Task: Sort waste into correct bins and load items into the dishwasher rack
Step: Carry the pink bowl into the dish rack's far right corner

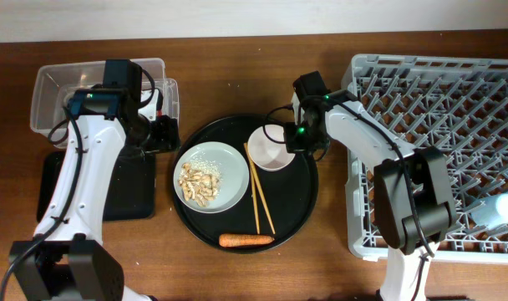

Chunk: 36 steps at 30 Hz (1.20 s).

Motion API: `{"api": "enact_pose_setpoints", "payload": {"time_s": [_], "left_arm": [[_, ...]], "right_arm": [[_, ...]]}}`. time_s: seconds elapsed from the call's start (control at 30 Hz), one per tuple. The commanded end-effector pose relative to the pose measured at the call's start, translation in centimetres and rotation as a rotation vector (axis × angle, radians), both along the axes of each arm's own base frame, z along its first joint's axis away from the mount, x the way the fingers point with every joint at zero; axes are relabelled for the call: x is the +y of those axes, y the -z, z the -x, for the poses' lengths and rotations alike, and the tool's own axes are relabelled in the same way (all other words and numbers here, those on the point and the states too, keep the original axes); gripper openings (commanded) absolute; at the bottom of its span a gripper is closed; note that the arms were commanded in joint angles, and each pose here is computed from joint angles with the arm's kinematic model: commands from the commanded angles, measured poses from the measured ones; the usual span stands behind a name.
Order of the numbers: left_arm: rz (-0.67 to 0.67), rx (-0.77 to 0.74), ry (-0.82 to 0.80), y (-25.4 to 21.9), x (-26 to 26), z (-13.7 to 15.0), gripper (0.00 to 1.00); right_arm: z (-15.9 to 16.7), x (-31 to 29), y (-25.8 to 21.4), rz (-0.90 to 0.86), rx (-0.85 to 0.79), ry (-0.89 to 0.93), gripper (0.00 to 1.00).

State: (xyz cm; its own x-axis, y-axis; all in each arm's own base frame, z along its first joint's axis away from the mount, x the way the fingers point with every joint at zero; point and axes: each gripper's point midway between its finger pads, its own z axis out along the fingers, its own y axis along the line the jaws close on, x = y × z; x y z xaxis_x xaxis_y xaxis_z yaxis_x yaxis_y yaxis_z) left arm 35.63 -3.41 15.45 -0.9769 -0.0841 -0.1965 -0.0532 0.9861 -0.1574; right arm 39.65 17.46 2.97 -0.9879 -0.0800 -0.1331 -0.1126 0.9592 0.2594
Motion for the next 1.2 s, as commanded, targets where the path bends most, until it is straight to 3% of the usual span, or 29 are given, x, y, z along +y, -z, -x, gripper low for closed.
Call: {"api": "enact_pose_setpoints", "payload": {"time_s": [0.0, 0.1, 0.23, 0.37, 0.43, 0.6, 0.7, 0.8, 1.0, 1.17], "left_arm": [[-0.001, -0.027, -0.009, -0.9, 0.1, 0.0, 0.72], [-0.001, -0.027, -0.009, -0.9, 0.1, 0.0, 0.72], [-0.001, -0.027, -0.009, -0.9, 0.1, 0.0, 0.72], [-0.001, -0.027, -0.009, -0.9, 0.1, 0.0, 0.73], [-0.001, -0.027, -0.009, -0.9, 0.1, 0.0, 0.73], [-0.001, -0.027, -0.009, -0.9, 0.1, 0.0, 0.73], [-0.001, -0.027, -0.009, -0.9, 0.1, 0.0, 0.73], [0.0, -0.027, -0.01, -0.9, 0.1, 0.0, 0.73], [-0.001, -0.028, -0.01, -0.9, 0.1, -0.1, 0.73], [-0.001, -0.029, -0.01, -1.0, 0.1, -0.1, 0.73]], "right_arm": [[-0.3, -0.3, -0.6, 0.023, -0.014, 0.006, 0.04], [-1.2, -2.6, -4.8, 0.072, -0.075, 0.052, 0.04], [-3.0, -9.6, -17.6, 0.221, -0.351, 0.145, 0.04], [-1.3, -20.2, -27.2, 0.516, -0.595, 0.399, 0.04], [-0.2, -24.7, -29.1, 0.636, -0.62, 0.488, 0.04], [1.9, -35.3, -30.3, 0.899, -0.578, 0.76, 0.04], [3.6, -41.0, -31.6, 1.145, -0.553, 0.947, 0.04], [4.3, -45.1, -29.8, 1.361, -0.441, 1.049, 0.04], [1.4, -47.6, -20.9, 1.435, -0.258, 0.966, 0.04], [-0.4, -46.7, -15.0, 1.377, -0.202, 0.918, 0.04]]}}
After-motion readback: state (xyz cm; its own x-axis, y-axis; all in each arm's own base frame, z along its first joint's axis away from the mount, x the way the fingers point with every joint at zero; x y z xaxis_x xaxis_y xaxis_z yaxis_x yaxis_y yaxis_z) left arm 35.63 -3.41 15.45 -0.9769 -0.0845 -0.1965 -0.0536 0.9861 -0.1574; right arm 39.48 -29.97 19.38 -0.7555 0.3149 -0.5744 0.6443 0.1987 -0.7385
